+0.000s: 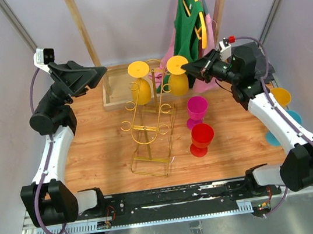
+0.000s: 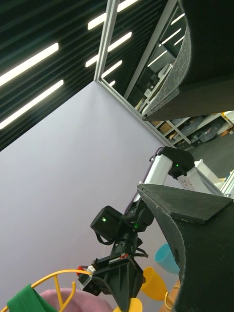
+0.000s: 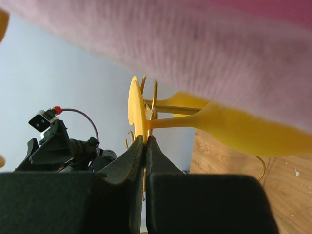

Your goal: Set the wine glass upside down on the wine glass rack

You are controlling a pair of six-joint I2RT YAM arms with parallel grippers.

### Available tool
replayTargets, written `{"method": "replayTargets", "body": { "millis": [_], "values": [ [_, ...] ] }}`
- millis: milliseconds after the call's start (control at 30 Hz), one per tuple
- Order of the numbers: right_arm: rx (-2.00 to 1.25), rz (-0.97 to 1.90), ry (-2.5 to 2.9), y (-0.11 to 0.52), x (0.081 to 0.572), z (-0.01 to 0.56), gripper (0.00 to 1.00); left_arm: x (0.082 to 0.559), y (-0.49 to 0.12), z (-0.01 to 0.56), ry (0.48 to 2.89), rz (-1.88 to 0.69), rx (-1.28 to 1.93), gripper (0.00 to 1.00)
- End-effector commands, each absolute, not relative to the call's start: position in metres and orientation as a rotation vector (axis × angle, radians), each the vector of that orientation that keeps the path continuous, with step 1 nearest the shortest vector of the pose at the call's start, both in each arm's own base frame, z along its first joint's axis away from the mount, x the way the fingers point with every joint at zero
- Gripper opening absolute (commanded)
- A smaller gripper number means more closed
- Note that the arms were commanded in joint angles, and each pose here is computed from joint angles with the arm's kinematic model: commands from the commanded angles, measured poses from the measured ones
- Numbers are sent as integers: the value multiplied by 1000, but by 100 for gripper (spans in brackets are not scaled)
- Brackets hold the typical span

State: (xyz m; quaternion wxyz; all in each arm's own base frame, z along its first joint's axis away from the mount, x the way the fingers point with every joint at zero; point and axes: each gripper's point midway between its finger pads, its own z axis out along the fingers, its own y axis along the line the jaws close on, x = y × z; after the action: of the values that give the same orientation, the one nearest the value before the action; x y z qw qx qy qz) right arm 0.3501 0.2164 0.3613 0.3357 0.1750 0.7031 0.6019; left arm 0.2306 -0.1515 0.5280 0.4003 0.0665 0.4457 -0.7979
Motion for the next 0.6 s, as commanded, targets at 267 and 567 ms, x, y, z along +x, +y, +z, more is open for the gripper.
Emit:
{"method": "replayTargets", "body": {
  "millis": [267,567],
  "values": [
    [318,1651,1756,240,350,399,1,224,-152,526,1132,-1985,199,59],
    [319,1663,1784,247,345,388,1,225,-152,524,1135,-1984,195,59]
  ]
}}
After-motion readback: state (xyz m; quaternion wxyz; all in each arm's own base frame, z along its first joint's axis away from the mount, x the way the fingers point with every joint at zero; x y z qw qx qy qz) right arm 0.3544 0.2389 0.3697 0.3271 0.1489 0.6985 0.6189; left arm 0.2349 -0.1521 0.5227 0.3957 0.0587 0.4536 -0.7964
